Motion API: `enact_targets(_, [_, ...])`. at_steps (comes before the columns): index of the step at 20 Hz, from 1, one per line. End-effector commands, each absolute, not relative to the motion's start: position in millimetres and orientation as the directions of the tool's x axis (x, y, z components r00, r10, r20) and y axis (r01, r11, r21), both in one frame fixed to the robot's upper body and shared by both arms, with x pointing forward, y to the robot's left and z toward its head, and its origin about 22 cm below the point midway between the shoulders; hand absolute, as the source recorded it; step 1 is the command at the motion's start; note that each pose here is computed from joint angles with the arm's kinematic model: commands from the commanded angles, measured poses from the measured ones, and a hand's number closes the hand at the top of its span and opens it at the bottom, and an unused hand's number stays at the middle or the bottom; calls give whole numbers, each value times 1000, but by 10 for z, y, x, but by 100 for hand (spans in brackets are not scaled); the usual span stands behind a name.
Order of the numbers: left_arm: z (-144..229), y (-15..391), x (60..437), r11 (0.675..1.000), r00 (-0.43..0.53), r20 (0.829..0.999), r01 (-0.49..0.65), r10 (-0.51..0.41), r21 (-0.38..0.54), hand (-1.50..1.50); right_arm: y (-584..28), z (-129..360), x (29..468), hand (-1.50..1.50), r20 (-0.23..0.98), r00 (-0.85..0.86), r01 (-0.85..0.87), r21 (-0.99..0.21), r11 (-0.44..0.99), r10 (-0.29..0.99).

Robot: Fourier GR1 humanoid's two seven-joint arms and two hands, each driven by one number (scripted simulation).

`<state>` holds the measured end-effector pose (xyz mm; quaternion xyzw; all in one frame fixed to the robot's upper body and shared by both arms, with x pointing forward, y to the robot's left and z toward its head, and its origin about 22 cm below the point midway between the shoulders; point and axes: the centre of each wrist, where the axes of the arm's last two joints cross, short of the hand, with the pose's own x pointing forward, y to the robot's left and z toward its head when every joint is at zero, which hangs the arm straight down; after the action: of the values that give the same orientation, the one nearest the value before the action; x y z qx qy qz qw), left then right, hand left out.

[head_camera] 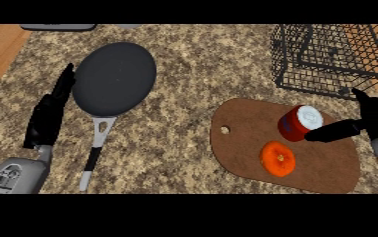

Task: Pick the can from the cutting board and place it in the tiered basket

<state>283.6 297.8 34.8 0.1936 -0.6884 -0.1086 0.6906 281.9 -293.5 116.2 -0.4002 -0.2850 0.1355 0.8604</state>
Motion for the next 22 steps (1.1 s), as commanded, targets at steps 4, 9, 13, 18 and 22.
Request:
enact_targets(4, [381, 2869, 2825, 902, 32, 909, -114, -415, 416, 0, -2733, 1077, 2982, -150, 281, 915, 10, -736, 677, 291])
enact_targets(9, [255, 2785, 2867, 905, 33, 912, -113, -408, 409, 0, -2773, 1081, 3105, -150, 276, 927, 26, -725, 688, 255])
enact_targets(13, [294, 3012, 2793, 901, 36, 909, -124, -415, 416, 0, -2631, 986, 3064, -150, 266, 919, -6, -729, 685, 292])
enact_targets(18, [405, 3070, 2869, 903, 39, 911, -117, -411, 412, 0, -2715, 1006, 3176, -150, 257, 933, 12, -718, 695, 250])
enact_targets(22, [317, 3048, 2827, 900, 37, 909, -124, -416, 417, 0, -2539, 853, 3202, -150, 254, 934, -3, -698, 716, 252])
